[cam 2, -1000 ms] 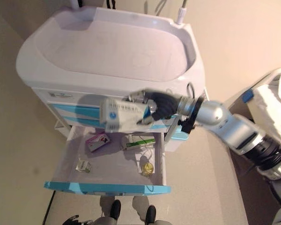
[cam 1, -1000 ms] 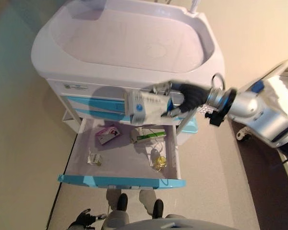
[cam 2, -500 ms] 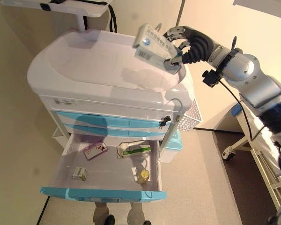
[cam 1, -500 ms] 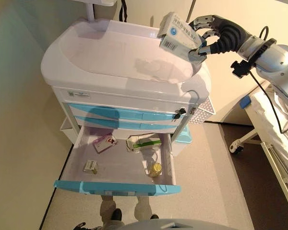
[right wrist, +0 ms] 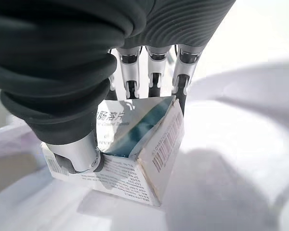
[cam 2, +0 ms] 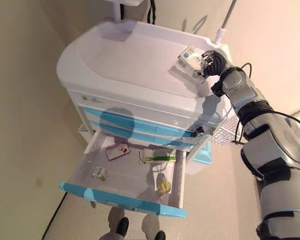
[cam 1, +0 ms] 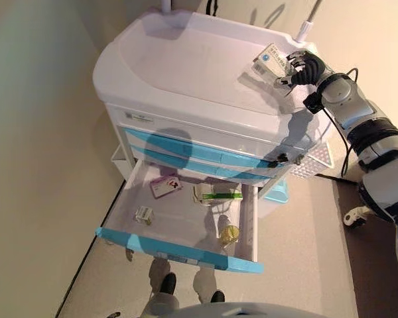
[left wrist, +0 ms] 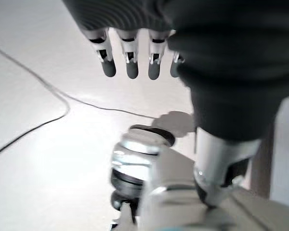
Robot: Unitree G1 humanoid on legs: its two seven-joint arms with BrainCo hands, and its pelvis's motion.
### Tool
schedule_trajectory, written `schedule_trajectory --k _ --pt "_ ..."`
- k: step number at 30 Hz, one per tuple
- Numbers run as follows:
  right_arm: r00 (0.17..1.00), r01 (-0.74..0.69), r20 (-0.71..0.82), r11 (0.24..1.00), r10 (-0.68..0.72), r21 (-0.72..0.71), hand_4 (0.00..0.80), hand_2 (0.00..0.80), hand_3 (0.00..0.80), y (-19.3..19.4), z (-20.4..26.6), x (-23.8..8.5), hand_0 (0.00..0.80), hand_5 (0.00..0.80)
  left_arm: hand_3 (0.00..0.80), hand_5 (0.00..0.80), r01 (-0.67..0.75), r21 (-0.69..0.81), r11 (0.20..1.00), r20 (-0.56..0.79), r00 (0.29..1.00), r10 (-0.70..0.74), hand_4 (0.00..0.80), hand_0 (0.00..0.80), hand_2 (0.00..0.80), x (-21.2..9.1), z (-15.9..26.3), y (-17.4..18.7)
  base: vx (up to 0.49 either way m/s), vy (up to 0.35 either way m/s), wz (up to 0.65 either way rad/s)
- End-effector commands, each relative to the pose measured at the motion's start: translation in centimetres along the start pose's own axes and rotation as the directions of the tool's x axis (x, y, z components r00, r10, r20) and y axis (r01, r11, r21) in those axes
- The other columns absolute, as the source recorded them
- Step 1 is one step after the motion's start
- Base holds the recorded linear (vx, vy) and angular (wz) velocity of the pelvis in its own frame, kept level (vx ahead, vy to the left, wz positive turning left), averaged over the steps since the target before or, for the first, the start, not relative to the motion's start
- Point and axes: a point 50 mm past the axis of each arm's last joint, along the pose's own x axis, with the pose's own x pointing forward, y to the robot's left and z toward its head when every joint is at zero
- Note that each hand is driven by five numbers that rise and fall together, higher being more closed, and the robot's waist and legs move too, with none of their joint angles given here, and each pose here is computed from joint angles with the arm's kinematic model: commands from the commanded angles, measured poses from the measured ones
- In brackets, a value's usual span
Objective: Open the drawer and pick up the medicine
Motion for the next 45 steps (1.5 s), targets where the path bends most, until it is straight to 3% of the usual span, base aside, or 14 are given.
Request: schedule_trajectory --k 1,11,21,29,30,31,32,33,45 --pt "0.984 0.159 0.089 0.987 -0.157 -0.024 0.800 0.800 0.800 -4.3 4.2 0.4 0.800 0.800 0.000 0.000 -0.036 0.001 0.999 0.020 0.999 0.036 0.000 0.000 0.000 0.2 1.3 1.0 0.038 -0.027 0.17" --pt "0.995 0.045 0.095 0.978 -0.026 -0.203 0.800 0.800 0.800 -2.9 4.6 0.5 0.800 0.800 0.000 0.000 -0.007 0.035 0.999 0.049 0.999 0.005 0.000 0.000 0.000 0.3 2.2 0.4 0.029 -0.016 0.19" --pt "0.991 -0.028 0.121 0.966 0.061 -0.256 0.800 0.800 0.800 -2.6 5.5 0.4 0.800 0.800 0.000 0.000 0.016 0.055 0.998 0.054 0.998 -0.019 0.000 0.000 0.000 0.3 2.5 0.3 0.002 0.000 0.03" --pt "0.976 -0.188 0.042 0.918 0.216 -0.350 0.800 0.800 0.800 -0.9 5.0 0.4 0.800 0.800 0.000 0.000 0.030 0.075 0.997 0.067 0.997 -0.035 0.000 0.000 0.000 0.4 3.2 1.0 -0.001 0.000 0.00" --pt "0.976 -0.188 0.042 0.918 0.216 -0.350 0.722 0.722 0.722 -0.9 5.0 0.4 0.722 0.722 0.000 0.000 0.030 0.075 0.997 0.067 0.997 -0.035 0.000 0.000 0.000 0.4 3.2 1.0 0.000 0.000 0.00" --pt "0.974 -0.198 0.030 0.916 0.222 -0.350 0.405 0.405 0.405 -0.8 4.7 0.3 0.405 0.405 0.000 0.000 0.034 0.073 0.997 0.069 0.997 -0.039 0.000 0.000 0.000 0.4 3.3 1.0 0.000 0.000 0.00" --pt "0.974 -0.198 0.030 0.916 0.223 -0.349 0.405 0.405 0.405 -0.8 4.7 0.3 0.405 0.405 0.000 0.000 0.034 0.073 0.997 0.069 0.997 -0.039 0.000 0.000 0.000 0.4 3.3 1.0 0.000 0.000 0.00" --pt "0.973 -0.204 0.028 0.914 0.228 -0.350 0.000 0.000 0.000 -0.6 4.6 0.3 0.000 0.000 0.000 0.000 0.037 0.075 0.996 0.068 0.997 -0.042 0.000 0.000 0.000 0.4 3.4 1.0 0.000 0.000 0.00" --pt "0.985 -0.106 0.106 0.957 0.139 -0.268 0.000 0.000 0.000 -1.4 5.5 0.4 0.000 0.000 0.000 0.000 0.028 0.074 0.997 0.036 0.999 -0.031 0.000 0.000 0.000 0.3 2.5 1.0 -0.003 0.000 0.00"
